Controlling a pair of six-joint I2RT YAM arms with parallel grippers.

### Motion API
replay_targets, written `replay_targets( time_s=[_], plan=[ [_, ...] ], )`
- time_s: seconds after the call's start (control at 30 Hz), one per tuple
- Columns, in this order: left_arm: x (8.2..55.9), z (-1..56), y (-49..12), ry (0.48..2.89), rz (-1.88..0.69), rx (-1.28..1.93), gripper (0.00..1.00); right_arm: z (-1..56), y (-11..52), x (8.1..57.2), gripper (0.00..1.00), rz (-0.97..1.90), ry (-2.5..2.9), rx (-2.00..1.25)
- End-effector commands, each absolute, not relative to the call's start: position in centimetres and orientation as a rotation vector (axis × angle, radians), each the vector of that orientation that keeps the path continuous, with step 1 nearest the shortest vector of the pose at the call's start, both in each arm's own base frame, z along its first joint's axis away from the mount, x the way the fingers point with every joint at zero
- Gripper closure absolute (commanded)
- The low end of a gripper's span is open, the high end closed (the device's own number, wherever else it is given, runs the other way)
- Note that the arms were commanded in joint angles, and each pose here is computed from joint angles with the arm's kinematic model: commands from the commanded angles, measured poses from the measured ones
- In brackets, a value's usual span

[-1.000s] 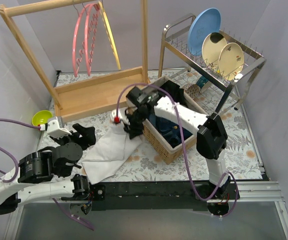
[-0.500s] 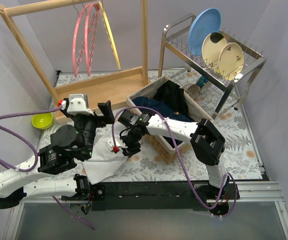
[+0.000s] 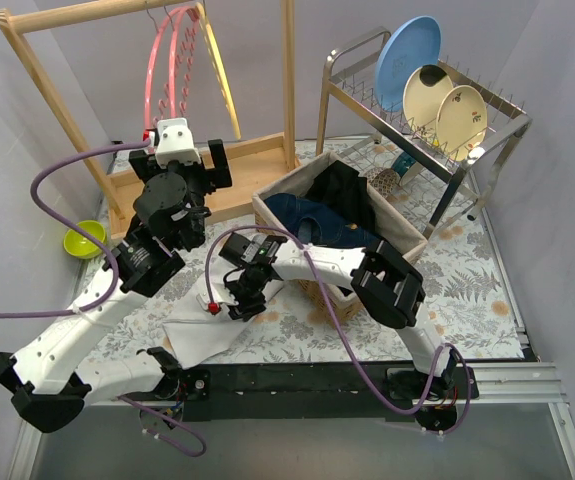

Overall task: Place the skirt on the hanger
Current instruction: Move the skirt to the center of the board

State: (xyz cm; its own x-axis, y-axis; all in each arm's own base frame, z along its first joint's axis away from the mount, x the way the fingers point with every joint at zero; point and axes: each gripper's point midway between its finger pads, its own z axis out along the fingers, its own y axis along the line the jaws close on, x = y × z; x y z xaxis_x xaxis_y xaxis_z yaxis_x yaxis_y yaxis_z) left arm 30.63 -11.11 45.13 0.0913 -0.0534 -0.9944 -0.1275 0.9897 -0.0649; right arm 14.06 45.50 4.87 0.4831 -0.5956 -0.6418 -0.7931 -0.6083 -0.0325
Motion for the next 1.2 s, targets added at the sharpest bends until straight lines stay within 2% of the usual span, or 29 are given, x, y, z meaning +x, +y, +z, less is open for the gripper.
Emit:
replay_targets(
  time_s=[0.0, 0.13, 0.17, 0.23, 0.27, 0.3, 0.4, 0.5, 0.53, 0.6, 0.63, 0.7, 0.73, 0.77, 0.8, 0.83, 0.87, 0.9, 0.93, 1.03, 1.1, 1.13, 1.17],
  plan=[
    [29.8, 43.4, -10.5, 1.525, -0.018, -0.148, 0.05, 4.5, 46.4, 13.9, 0.52, 0.840, 1.198, -2.407],
    [28.6, 43.3, -9.3, 1.523, -0.037, -0.173, 0.05, 3.9, 46.7, 14.0, 0.60, 0.824, 1.237, -2.408],
    [28.3, 43.3, -9.2, 1.524, -0.045, -0.178, 0.05, 4.1, 47.0, 14.3, 0.68, 0.807, 1.239, -2.399],
    [27.5, 43.4, -8.7, 1.526, -0.071, -0.187, 0.05, 4.6, 47.4, 14.4, 0.79, 0.806, 1.246, -2.391],
    [27.2, 43.5, -8.5, 1.525, -0.082, -0.193, 0.05, 5.3, 47.8, 14.6, 0.92, 0.805, 1.240, -2.374],
    [27.0, 43.6, -8.4, 1.525, -0.093, -0.197, 0.05, 6.7, 48.6, 15.1, 0.97, 0.800, 1.236, -2.341],
    [26.1, 43.7, -7.8, 1.529, -0.116, -0.205, 0.05, 10.0, 51.0, 16.5, 0.99, 0.769, 1.202, -2.264],
    [25.3, 44.2, -7.1, 1.515, -0.139, -0.224, 0.05, 10.4, 53.5, 17.9, 0.99, 0.733, 1.208, -2.210],
    [25.0, 44.4, -6.9, 1.509, -0.147, -0.231, 0.05, 12.5, 55.4, 18.7, 0.99, 0.728, 1.177, -2.145],
    [24.8, 44.3, -6.7, 1.516, -0.149, -0.233, 0.05, 11.2, 57.6, 20.1, 0.99, 0.651, 1.219, -2.086],
    [24.5, 44.5, -6.3, 1.510, -0.149, -0.242, 0.05, 13.2, 60.0, 21.4, 0.99, 0.626, 1.203, -1.965],
    [24.2, 44.4, -6.0, 1.518, -0.143, -0.249, 0.05, 13.7, 62.0, 24.8, 0.99, 0.469, 1.272, -1.756],
    [24.1, 44.4, -5.7, 1.518, -0.138, -0.254, 0.05, 16.2, 63.9, 26.9, 0.99, 0.453, 1.271, -1.527],
    [23.8, 44.5, -5.5, 1.516, -0.147, -0.264, 0.05, 17.1, 63.5, 29.3, 0.95, 0.354, 1.317, -1.377],
    [23.7, 44.2, -5.3, 1.526, -0.136, -0.263, 0.05, 18.2, 63.8, 30.3, 0.84, 0.332, 1.315, -1.284],
    [23.5, 44.2, -5.1, 1.528, -0.133, -0.270, 0.05, 18.8, 63.9, 31.5, 0.69, 0.306, 1.316, -1.195],
    [23.4, 44.1, -5.0, 1.529, -0.140, -0.279, 0.05, 20.3, 63.7, 32.3, 0.42, 0.262, 1.299, -1.099],
    [23.3, 43.9, -4.8, 1.538, -0.135, -0.279, 0.05, 20.4, 63.8, 32.4, 0.35, 0.259, 1.292, -1.100],
    [23.3, 43.7, -4.8, 1.544, -0.133, -0.281, 0.05, 20.8, 63.7, 32.3, 0.30, 0.266, 1.291, -1.097],
    [23.1, 43.2, -4.8, 1.557, -0.146, -0.287, 0.05, 21.8, 62.6, 32.3, 0.27, 0.314, 1.339, -1.112],
    [23.0, 42.6, -5.0, 1.566, -0.164, -0.286, 0.05, 20.5, 61.7, 30.8, 0.27, 0.361, 1.353, -1.283],
    [22.9, 42.4, -5.0, 1.570, -0.167, -0.285, 0.05, 22.8, 60.9, 29.7, 0.25, 0.389, 1.316, -1.344],
    [22.8, 42.2, -5.2, 1.575, -0.178, -0.278, 0.05, 21.6, 60.8, 26.8, 0.25, 0.500, 1.246, -1.525]
  ],
)
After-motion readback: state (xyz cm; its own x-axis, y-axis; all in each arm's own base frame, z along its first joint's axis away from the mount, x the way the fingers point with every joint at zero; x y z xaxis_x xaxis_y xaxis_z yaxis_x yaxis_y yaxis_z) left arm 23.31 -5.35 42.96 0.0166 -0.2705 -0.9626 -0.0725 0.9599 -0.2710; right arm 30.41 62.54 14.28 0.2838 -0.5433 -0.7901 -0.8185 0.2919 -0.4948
